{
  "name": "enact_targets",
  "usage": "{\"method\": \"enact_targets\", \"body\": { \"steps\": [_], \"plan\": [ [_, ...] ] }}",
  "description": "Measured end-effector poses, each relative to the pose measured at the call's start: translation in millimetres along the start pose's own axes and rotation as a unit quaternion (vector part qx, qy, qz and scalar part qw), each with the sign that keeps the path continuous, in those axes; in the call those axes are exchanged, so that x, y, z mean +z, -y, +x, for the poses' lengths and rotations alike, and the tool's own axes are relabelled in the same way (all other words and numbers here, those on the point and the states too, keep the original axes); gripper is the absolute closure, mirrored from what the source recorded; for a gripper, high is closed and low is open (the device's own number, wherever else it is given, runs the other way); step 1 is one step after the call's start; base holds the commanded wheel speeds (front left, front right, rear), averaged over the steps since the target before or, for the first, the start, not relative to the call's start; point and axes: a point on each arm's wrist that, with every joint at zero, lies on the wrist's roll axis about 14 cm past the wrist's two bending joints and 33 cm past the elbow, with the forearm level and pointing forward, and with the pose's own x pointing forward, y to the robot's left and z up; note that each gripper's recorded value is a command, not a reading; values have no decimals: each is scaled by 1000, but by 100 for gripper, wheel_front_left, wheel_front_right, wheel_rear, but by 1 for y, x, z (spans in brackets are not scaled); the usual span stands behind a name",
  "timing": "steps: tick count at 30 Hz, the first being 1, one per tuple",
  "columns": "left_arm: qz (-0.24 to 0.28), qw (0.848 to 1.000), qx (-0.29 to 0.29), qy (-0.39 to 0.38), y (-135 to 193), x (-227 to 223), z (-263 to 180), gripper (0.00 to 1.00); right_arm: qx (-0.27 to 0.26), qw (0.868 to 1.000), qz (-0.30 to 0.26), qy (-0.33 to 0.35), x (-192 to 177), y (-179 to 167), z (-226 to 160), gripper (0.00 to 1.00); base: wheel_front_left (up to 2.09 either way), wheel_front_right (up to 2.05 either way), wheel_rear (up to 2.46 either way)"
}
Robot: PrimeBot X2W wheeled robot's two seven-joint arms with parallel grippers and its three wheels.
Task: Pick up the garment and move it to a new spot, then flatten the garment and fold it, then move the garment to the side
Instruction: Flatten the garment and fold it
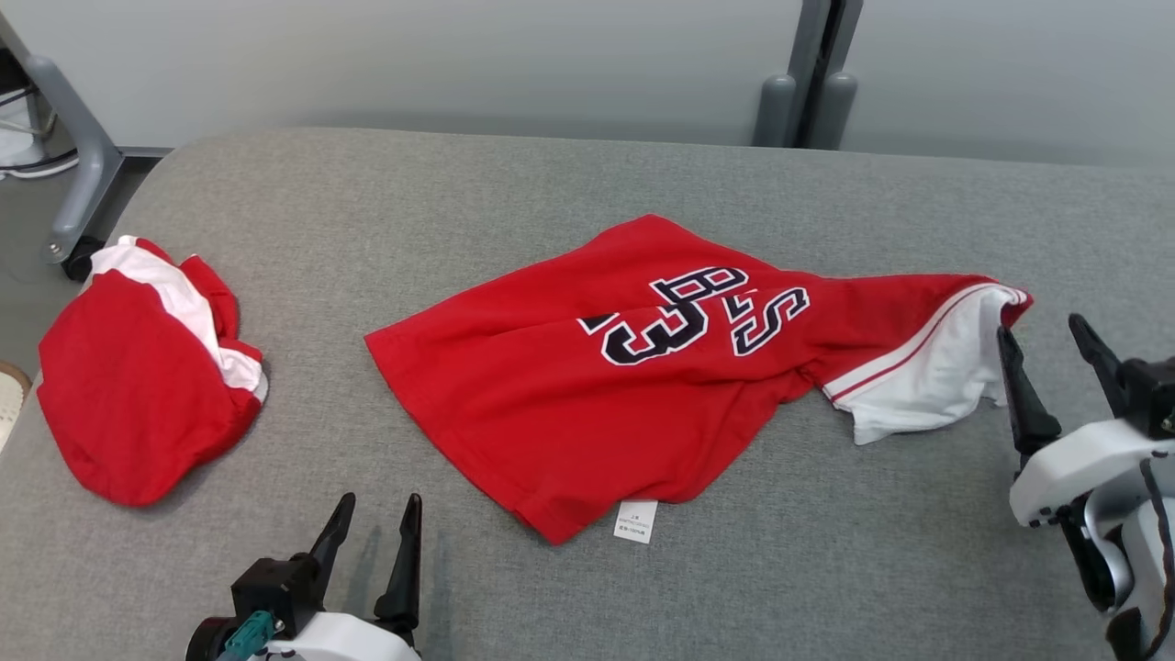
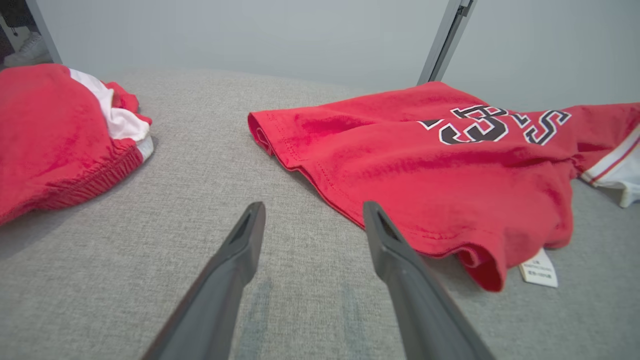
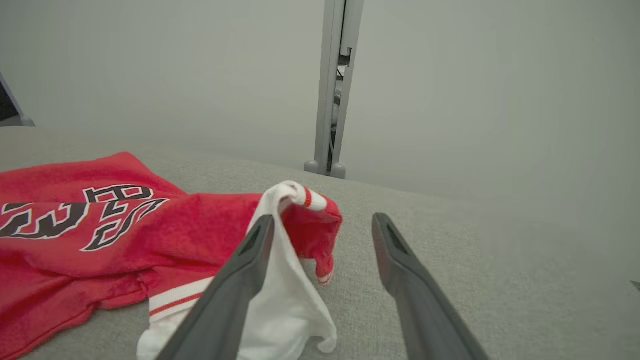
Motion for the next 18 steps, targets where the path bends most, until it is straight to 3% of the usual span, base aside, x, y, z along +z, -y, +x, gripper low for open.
{"method": "enact_targets", "body": {
  "steps": [4,18],
  "plan": [
    [6,1000,-18,-1,10,0,6,0,-43,998,31,-16,-21,13,-27,0,0,0,0],
    [-23,993,-112,-32,70,-18,10,0,-95,992,84,9,-21,12,-70,0,0,0,0]
  ]
}}
